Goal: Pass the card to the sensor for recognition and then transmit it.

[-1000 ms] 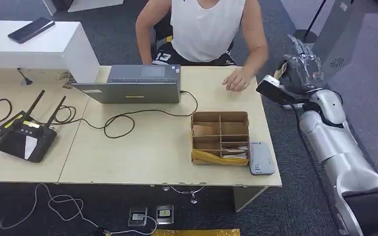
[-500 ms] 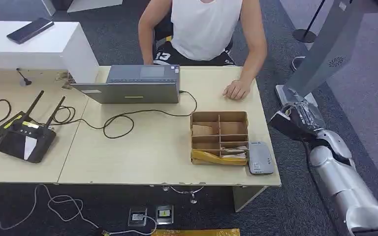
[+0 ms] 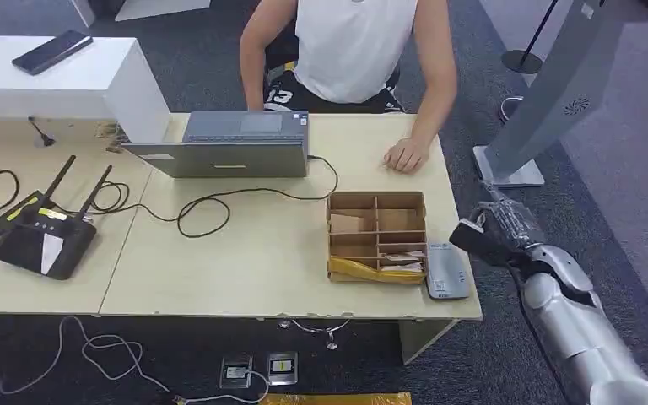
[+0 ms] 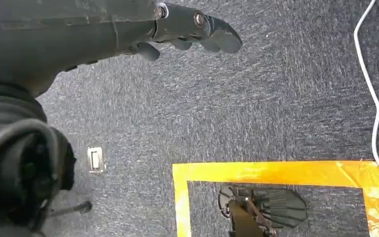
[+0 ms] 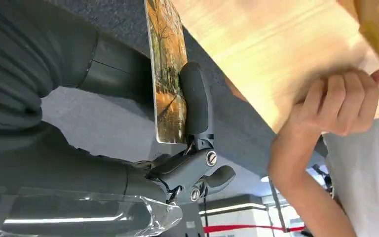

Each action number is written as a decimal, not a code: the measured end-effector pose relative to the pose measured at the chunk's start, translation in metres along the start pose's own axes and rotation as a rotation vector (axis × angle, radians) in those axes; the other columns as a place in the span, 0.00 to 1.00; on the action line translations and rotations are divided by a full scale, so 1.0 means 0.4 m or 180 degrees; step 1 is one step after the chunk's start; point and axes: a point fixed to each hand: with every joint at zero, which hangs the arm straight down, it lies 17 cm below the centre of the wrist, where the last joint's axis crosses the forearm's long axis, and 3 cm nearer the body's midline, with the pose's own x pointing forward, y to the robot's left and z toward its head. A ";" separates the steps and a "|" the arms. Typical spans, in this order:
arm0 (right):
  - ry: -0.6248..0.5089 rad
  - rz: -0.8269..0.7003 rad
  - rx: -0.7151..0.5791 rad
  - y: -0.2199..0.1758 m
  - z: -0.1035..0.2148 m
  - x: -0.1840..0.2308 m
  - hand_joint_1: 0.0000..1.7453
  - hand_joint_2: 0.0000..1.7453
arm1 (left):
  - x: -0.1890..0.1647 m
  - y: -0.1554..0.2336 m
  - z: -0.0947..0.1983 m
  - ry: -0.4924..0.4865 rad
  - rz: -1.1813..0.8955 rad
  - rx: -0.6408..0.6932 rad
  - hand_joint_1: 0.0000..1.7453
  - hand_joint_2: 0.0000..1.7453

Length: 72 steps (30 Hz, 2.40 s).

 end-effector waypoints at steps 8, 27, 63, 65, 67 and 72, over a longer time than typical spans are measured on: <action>-0.0004 -0.0082 0.0133 0.078 0.028 0.017 1.00 1.00 | 0.001 0.000 0.000 -0.0013 -0.0030 -0.0002 0.00 0.00; 0.0024 -0.0149 0.0294 0.138 0.049 0.028 1.00 1.00 | 0.001 -0.003 0.000 -0.0009 -0.0041 -0.0017 0.00 0.00; -0.0371 0.0163 -0.1251 -0.514 -0.092 0.141 1.00 1.00 | 0.014 -0.001 0.000 -0.0126 -0.0161 -0.0002 0.00 0.00; -0.0437 0.0258 -0.1373 -0.584 -0.100 0.175 1.00 1.00 | 0.015 -0.001 0.000 -0.0132 -0.0173 0.0000 0.00 0.00; -0.0516 0.0400 -0.1467 -0.640 -0.106 0.211 1.00 1.00 | 0.019 -0.002 0.000 -0.0144 -0.0185 -0.0002 0.00 0.00; -0.0731 0.0702 -0.1561 -0.708 -0.145 0.313 1.00 1.00 | 0.053 -0.004 -0.002 -0.0218 -0.0219 -0.0009 0.00 0.00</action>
